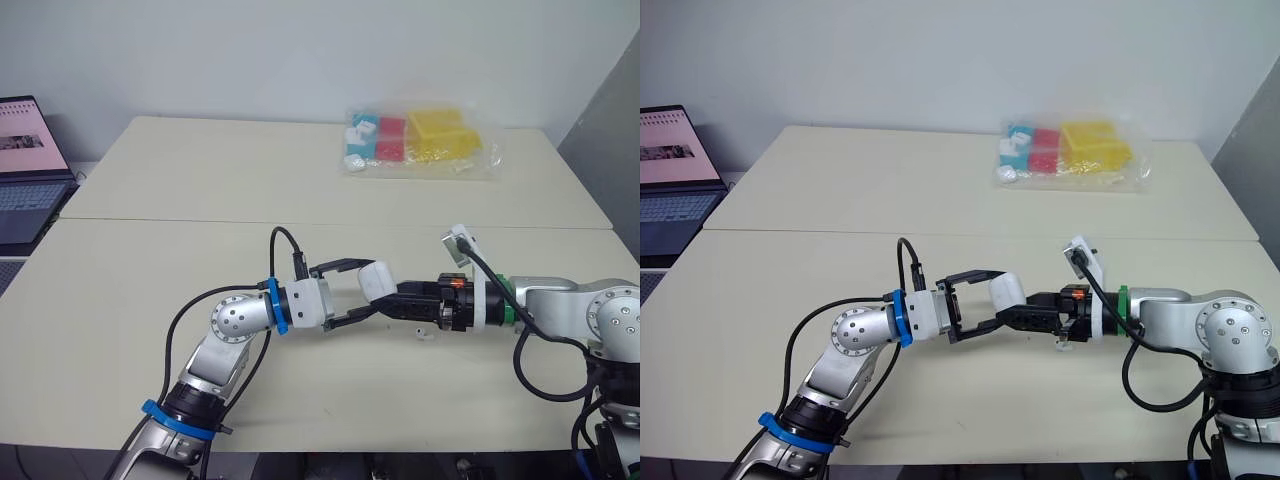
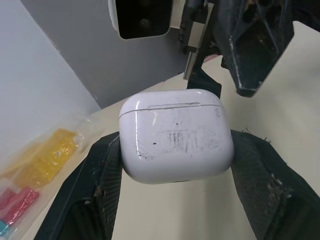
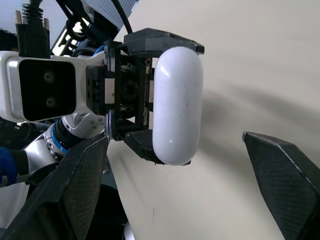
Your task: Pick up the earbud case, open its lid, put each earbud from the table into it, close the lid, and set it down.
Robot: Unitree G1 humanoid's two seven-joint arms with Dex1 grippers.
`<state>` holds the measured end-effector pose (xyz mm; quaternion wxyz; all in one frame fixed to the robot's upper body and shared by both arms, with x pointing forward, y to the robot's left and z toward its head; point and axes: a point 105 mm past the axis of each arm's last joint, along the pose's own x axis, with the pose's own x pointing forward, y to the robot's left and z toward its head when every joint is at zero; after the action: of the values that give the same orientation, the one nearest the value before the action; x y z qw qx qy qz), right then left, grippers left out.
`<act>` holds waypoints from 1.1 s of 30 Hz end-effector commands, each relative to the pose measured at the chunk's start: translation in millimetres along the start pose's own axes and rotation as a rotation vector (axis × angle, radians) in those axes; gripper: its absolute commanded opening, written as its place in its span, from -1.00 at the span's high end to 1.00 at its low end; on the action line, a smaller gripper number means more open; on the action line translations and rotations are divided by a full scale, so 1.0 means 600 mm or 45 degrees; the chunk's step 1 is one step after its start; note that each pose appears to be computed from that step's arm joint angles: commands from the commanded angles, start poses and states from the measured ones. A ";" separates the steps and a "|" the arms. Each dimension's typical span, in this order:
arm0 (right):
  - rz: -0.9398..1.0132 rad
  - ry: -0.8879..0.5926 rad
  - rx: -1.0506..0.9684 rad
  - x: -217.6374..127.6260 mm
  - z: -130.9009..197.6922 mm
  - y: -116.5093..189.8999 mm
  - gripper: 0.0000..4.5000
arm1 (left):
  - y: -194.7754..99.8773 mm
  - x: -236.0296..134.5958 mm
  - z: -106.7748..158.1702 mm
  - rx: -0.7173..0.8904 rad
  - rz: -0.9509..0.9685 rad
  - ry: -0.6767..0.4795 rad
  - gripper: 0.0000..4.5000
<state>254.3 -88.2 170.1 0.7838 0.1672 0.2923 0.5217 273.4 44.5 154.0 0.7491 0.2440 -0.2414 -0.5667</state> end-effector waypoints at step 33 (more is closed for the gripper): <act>-0.086 0.068 -0.212 -0.018 0.037 -0.004 0.67 | 0.008 -0.063 -0.056 -0.763 -0.055 0.384 -1.00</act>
<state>265.6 -96.7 179.0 0.7942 0.1230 0.2956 0.5165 289.2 85.9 110.0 0.7990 0.1265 0.0468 -0.5861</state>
